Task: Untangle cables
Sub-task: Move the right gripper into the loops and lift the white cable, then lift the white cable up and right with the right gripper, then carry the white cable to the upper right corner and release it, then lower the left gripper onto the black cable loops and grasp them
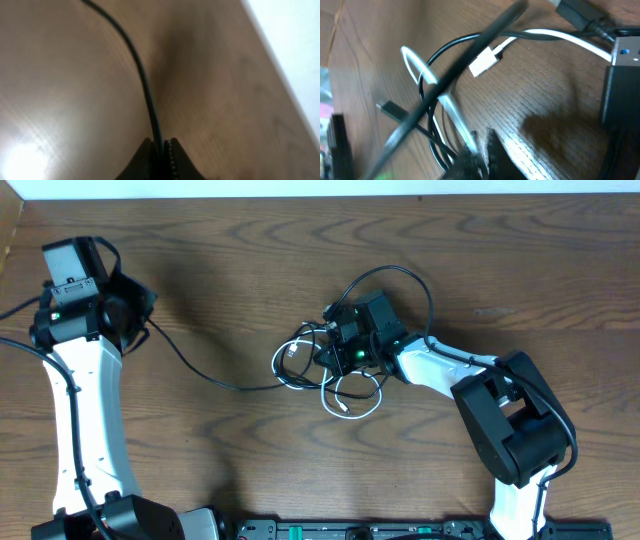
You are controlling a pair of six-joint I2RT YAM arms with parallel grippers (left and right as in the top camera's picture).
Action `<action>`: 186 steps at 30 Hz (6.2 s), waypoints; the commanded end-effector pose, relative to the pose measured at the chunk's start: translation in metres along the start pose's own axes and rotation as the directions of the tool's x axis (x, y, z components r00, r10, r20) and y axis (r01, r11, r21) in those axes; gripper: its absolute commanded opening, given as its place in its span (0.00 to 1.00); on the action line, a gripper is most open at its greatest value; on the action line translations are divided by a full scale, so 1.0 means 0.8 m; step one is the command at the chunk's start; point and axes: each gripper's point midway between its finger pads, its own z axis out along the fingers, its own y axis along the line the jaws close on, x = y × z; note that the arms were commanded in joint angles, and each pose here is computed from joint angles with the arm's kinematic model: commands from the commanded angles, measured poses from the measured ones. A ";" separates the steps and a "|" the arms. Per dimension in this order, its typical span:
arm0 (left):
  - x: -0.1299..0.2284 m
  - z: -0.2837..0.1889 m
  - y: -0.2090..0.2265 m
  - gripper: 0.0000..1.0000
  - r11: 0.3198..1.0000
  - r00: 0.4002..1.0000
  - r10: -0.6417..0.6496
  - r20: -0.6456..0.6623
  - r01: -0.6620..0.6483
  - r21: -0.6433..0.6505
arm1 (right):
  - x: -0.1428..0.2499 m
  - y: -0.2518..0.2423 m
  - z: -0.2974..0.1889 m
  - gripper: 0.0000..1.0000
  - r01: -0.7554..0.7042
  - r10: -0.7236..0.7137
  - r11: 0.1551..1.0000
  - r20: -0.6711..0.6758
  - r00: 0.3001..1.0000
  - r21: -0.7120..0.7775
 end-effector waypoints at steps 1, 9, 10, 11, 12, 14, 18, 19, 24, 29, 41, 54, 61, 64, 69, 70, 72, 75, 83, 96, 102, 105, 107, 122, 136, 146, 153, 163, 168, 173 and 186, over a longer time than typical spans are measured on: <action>0.009 -0.001 0.015 0.24 0.997 0.998 0.045 -0.035 -0.047 -0.056 | -0.008 0.011 -0.004 0.01 -0.042 0.043 0.999 0.010 0.999 -0.028; 0.031 -0.004 0.033 0.96 0.989 0.989 0.093 -0.114 -0.105 -0.104 | -0.070 0.052 -0.082 0.01 -0.021 0.026 0.999 0.142 0.990 -0.037; 0.031 -0.004 0.033 0.96 0.989 0.989 0.092 -0.115 -0.105 -0.104 | -0.080 0.061 -0.101 0.01 -0.012 0.017 0.999 0.165 0.986 -0.033; 0.033 -0.004 0.032 0.96 0.990 0.989 0.092 -0.120 -0.104 -0.099 | -0.092 0.069 -0.123 0.01 -0.005 0.011 1.000 0.194 0.981 -0.028; 0.034 -0.004 0.031 0.96 0.990 0.988 0.091 -0.125 -0.103 -0.092 | -0.102 0.077 -0.144 0.01 0.000 0.006 1.000 0.221 0.975 -0.025; 0.037 -0.004 0.027 0.96 0.992 0.986 0.092 -0.137 -0.102 -0.074 | -0.119 0.094 -0.185 0.01 0.012 -0.007 1.000 0.269 0.963 -0.017; 0.054 -0.006 0.006 0.96 0.985 0.964 0.174 -0.201 -0.168 0.044 | -0.137 0.110 -0.255 0.01 -0.026 -0.003 0.996 0.351 0.936 0.079; 0.060 -0.008 -0.002 0.96 0.978 0.954 0.205 -0.219 -0.189 0.090 | -0.137 0.111 -0.269 0.01 -0.047 0.000 0.992 0.362 0.932 0.120; 0.088 -0.018 -0.036 0.96 0.920 0.899 0.351 -0.262 -0.279 0.276 | -0.129 0.108 -0.309 0.01 -0.093 -0.010 0.959 0.360 0.933 0.268; 0.126 -0.032 -0.076 0.96 0.815 0.819 0.512 -0.259 -0.369 0.446 | -0.135 0.131 -0.331 0.01 -0.022 -0.079 0.958 0.338 0.938 0.285; 0.184 -0.051 -0.149 0.96 0.630 0.709 0.692 -0.136 -0.500 0.594 | -0.197 0.219 -0.419 0.01 0.141 -0.274 0.945 0.480 0.833 0.295; 0.240 -0.059 -0.178 0.96 0.541 0.634 0.737 -0.234 -0.347 0.766 | -0.187 0.149 -0.396 0.01 -0.040 -0.133 0.925 0.420 0.898 0.378; 0.306 -0.020 -0.173 0.82 0.636 0.516 0.714 -0.473 -0.198 0.746 | -0.187 0.140 -0.404 0.01 -0.058 -0.116 0.926 0.427 0.897 0.374; 0.334 0.000 -0.171 0.82 0.695 0.474 0.678 -0.561 -0.167 0.699 | -0.186 0.139 -0.404 0.01 -0.061 -0.112 0.925 0.424 0.899 0.374; 0.371 0.029 -0.178 0.82 0.745 0.434 0.638 -0.636 -0.141 0.652 | -0.185 0.138 -0.404 0.01 -0.062 -0.110 0.925 0.422 0.900 0.375; 0.376 0.033 -0.181 0.82 0.751 0.435 0.632 -0.642 -0.136 0.647 | -0.184 0.138 -0.403 0.01 -0.063 -0.109 0.925 0.421 0.901 0.375; 0.384 0.038 -0.194 0.82 0.744 0.444 0.632 -0.635 -0.120 0.657 | -0.184 0.138 -0.403 0.01 -0.063 -0.109 0.925 0.420 0.901 0.375; 0.390 0.032 -0.221 0.82 0.688 0.453 0.670 -0.588 -0.081 0.721 | -0.185 0.139 -0.404 0.01 -0.060 -0.111 0.926 0.423 0.899 0.372; 0.380 0.027 -0.263 0.82 0.569 0.514 0.726 -0.457 -0.074 0.819 | -0.209 0.209 -0.441 0.01 0.106 -0.203 0.972 0.518 0.831 0.211; 0.377 0.024 -0.272 0.83 0.410 0.508 0.813 -0.284 -0.152 0.899 | -0.206 0.303 -0.567 0.01 0.277 -0.335 0.939 0.709 0.620 0.202; 0.365 0.028 -0.272 0.83 0.308 0.502 0.849 -0.163 -0.221 0.925 | -0.197 0.272 -0.555 0.01 0.189 -0.285 0.958 0.672 0.684 0.214; 0.336 0.037 -0.269 0.83 0.321 0.540 0.829 -0.146 -0.245 0.915 | -0.196 0.247 -0.552 0.01 0.128 -0.250 0.965 0.657 0.712 0.230; 0.312 0.042 -0.265 0.83 0.344 0.572 0.807 -0.146 -0.254 0.904 | -0.197 0.235 -0.556 0.01 0.100 -0.238 0.966 0.659 0.713 0.240; 0.260 0.058 -0.192 0.81 0.555 0.602 0.733 -0.318 -0.259 0.790 | -0.210 0.086 -0.701 0.01 -0.324 -0.305 0.789 0.790 0.531 0.522; 0.253 0.008 -0.160 0.81 0.571 0.568 0.788 -0.240 -0.527 0.629 | -0.204 -0.194 -0.779 0.01 -0.614 -0.204 0.633 0.866 0.456 0.472; 0.293 -0.024 -0.169 0.81 0.515 0.505 0.827 -0.246 -0.508 0.690 | -0.191 -0.302 -0.846 0.01 -0.723 -0.317 0.542 0.901 0.297 0.429; 0.315 -0.028 -0.177 0.81 0.466 0.462 0.862 -0.210 -0.555 0.690 | -0.161 -0.409 -0.804 0.01 -0.789 -0.244 0.462 0.913 0.327 0.406; 0.310 -0.023 -0.181 0.81 0.460 0.468 0.864 -0.187 -0.579 0.673 | -0.109 -0.476 -0.729 0.99 -0.818 -0.037 0.402 0.900 0.433 0.410; 0.294 -0.017 -0.184 0.81 0.459 0.484 0.863 -0.149 -0.624 0.632 | -0.135 -0.418 -0.750 0.99 -0.769 -0.075 0.471 0.888 0.455 0.433; 0.258 -0.043 -0.209 0.81 0.425 0.517 0.855 -0.043 -0.651 0.629 | -0.166 -0.311 -0.739 0.99 -0.665 -0.020 0.635 0.869 0.495 0.393; 0.325 -0.061 -0.186 0.81 0.399 0.416 0.898 -0.143 -0.634 0.662 | -0.120 -0.212 -0.585 0.96 -0.640 0.339 0.687 0.628 0.701 0.345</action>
